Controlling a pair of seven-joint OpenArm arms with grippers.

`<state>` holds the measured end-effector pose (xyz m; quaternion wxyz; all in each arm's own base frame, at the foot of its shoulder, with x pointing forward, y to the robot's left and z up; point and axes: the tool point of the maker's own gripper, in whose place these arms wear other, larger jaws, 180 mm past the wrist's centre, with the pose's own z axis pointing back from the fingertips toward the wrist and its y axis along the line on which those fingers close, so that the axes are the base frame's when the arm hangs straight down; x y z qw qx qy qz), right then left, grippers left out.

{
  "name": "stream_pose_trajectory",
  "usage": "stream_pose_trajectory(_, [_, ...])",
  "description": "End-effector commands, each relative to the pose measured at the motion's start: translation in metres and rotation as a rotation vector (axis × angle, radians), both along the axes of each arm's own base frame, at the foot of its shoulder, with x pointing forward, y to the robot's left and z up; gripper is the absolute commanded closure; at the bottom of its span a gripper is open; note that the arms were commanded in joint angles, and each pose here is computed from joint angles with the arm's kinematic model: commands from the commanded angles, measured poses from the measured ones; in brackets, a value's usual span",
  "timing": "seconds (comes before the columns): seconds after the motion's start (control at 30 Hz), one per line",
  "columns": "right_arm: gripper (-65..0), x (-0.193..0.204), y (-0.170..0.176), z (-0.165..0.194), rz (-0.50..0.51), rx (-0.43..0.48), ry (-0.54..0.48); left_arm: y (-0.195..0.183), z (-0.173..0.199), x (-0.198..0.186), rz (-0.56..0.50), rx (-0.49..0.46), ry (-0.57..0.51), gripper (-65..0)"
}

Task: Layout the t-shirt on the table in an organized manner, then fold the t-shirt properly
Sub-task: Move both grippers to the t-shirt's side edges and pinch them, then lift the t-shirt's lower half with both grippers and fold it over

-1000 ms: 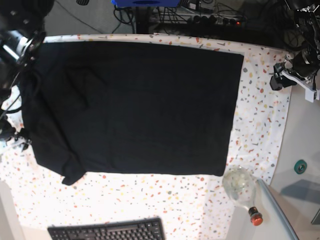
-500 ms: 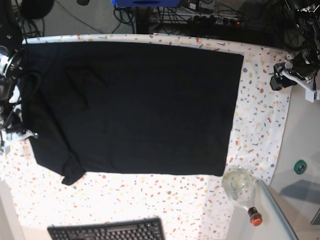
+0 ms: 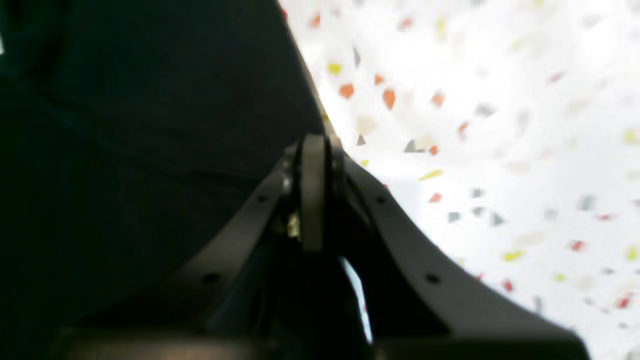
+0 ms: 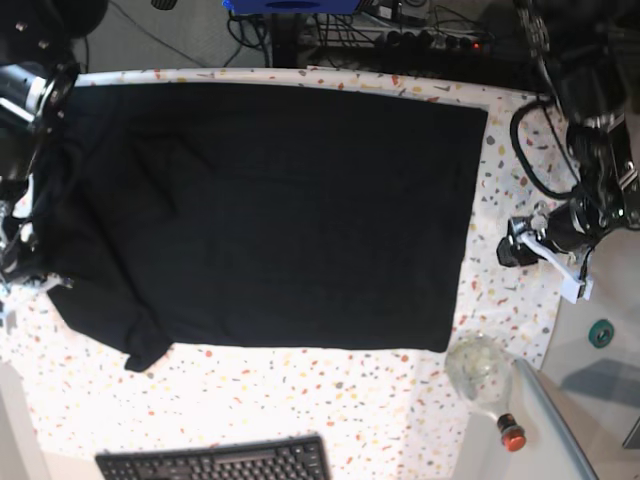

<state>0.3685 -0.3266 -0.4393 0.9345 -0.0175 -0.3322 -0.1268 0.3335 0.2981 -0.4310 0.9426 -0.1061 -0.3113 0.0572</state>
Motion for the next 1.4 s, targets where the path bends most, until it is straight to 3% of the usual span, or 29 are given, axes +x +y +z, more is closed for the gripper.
stream_pose_trajectory(0.0, [0.0, 0.015, -0.006, 0.025, 0.006, -0.033, -0.063, 0.002, 0.013, 0.019, -0.004, -0.011, -0.042, -42.9])
stream_pose_trajectory(0.07, [0.0, 0.013, -0.002, 0.034, 0.016, -0.050, -0.067, -0.008, 0.009, 0.034, -0.022, -0.038, -0.026, -42.9])
stream_pose_trajectory(0.2, [0.0, 0.008, 0.003, 0.041, 0.027, -0.069, -0.078, -0.042, 0.009, 0.066, -0.073, -0.064, -0.100, -42.9])
stream_pose_trajectory(0.3, [0.0, 0.006, 0.005, 0.046, 0.032, -0.082, -0.093, -0.057, -0.007, 0.074, -0.048, -0.090, -0.073, -42.9])
stream_pose_trajectory(0.47, [0.0, 0.004, 0.004, 0.049, 0.034, -0.092, -0.098, -0.070, -0.030, 0.072, 0.005, -0.140, -0.035, -42.9])
stream_pose_trajectory(0.67, [0.0, 0.003, 0.001, 0.049, 0.029, -0.095, -0.099, -0.091, -0.042, 0.066, -0.006, -0.173, -0.012, -41.6])
stream_pose_trajectory(0.7, [0.0, 0.003, 0.001, 0.049, 0.029, -0.095, -0.099, -0.096, -0.044, 0.065, -0.010, -0.179, -0.008, -40.5])
stream_pose_trajectory(0.77, [0.0, 0.001, 0.001, 0.048, 0.029, -0.095, -0.094, -0.098, -0.045, 0.064, -0.012, -0.181, -0.005, -30.8])
stream_pose_trajectory(0.87, [0.0, -0.001, 0.001, 0.045, 0.032, -0.096, -0.086, -0.098, -0.048, 0.060, -0.008, -0.184, 0.001, 0.0])
stream_pose_trajectory(1.03, [0.0, -0.003, 0.001, 0.042, 0.033, -0.094, -0.077, -0.092, -0.042, 0.065, -0.011, -0.172, -0.009, 0.0])
stream_pose_trajectory(1.23, [0.0, -0.004, 0.000, 0.042, 0.031, -0.094, -0.075, -0.081, -0.012, 0.052, -0.116, -0.064, 0.028, 0.0])
stream_pose_trajectory(1.37, [0.0, -0.004, -0.001, 0.042, 0.029, -0.096, -0.075, -0.076, -0.004, 0.029, -0.088, 0.003, 0.093, 0.0])
